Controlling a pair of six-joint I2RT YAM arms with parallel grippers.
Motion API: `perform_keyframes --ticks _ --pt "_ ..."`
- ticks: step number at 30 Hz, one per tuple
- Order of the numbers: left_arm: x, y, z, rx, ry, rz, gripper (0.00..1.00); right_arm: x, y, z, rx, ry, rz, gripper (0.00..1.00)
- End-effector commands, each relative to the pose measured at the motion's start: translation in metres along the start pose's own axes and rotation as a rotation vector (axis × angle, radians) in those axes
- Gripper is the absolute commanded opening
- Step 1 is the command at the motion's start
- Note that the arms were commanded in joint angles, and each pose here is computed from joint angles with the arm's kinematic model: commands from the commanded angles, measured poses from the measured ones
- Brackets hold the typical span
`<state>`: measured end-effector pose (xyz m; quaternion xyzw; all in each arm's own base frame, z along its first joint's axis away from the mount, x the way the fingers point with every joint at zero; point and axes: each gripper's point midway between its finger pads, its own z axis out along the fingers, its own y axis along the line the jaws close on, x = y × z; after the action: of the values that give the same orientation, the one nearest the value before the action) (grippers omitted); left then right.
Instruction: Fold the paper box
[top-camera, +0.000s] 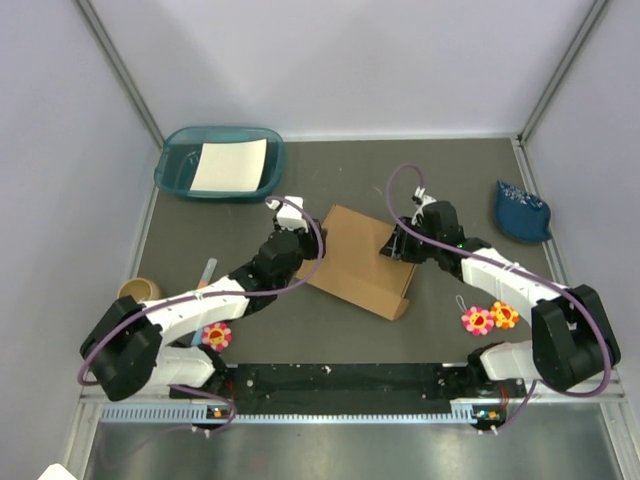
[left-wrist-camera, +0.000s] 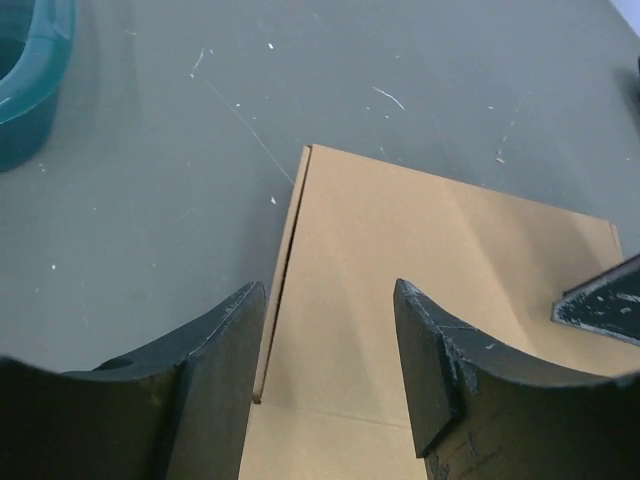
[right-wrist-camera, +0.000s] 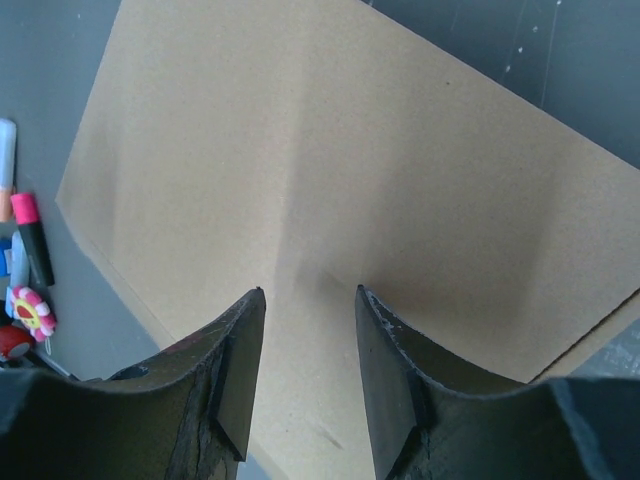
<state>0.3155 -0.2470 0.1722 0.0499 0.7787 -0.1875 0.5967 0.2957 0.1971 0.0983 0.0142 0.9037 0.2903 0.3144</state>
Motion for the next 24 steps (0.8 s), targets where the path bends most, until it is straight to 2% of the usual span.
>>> perform_keyframes --ticks 1,2,7,9,12,15,18,24 --pt "-0.013 -0.006 0.015 0.041 -0.007 0.01 0.58 0.02 -0.023 -0.001 0.081 0.054 -0.006 0.42" --pt "-0.014 -0.01 0.02 0.047 0.01 0.021 0.57 0.023 -0.024 -0.002 0.083 0.059 -0.003 0.42" --pt "0.061 -0.002 0.033 0.015 0.237 0.059 0.46 0.018 -0.021 -0.007 0.078 0.033 0.007 0.42" --pt "0.089 0.0 0.034 0.007 0.345 0.063 0.44 0.008 -0.013 -0.014 0.058 -0.008 0.006 0.42" --pt "0.114 0.002 0.035 0.0 0.415 0.063 0.43 -0.013 -0.001 -0.034 0.047 -0.091 -0.003 0.47" --pt "0.134 0.015 0.033 -0.056 0.461 0.073 0.43 -0.034 0.002 -0.062 0.086 -0.187 -0.022 0.51" --pt "0.137 0.021 0.03 -0.091 0.456 0.06 0.43 -0.038 -0.013 -0.081 0.179 -0.246 -0.033 0.54" --pt "0.134 0.024 0.024 -0.103 0.438 0.032 0.44 0.005 -0.045 -0.068 0.24 -0.163 0.052 0.53"
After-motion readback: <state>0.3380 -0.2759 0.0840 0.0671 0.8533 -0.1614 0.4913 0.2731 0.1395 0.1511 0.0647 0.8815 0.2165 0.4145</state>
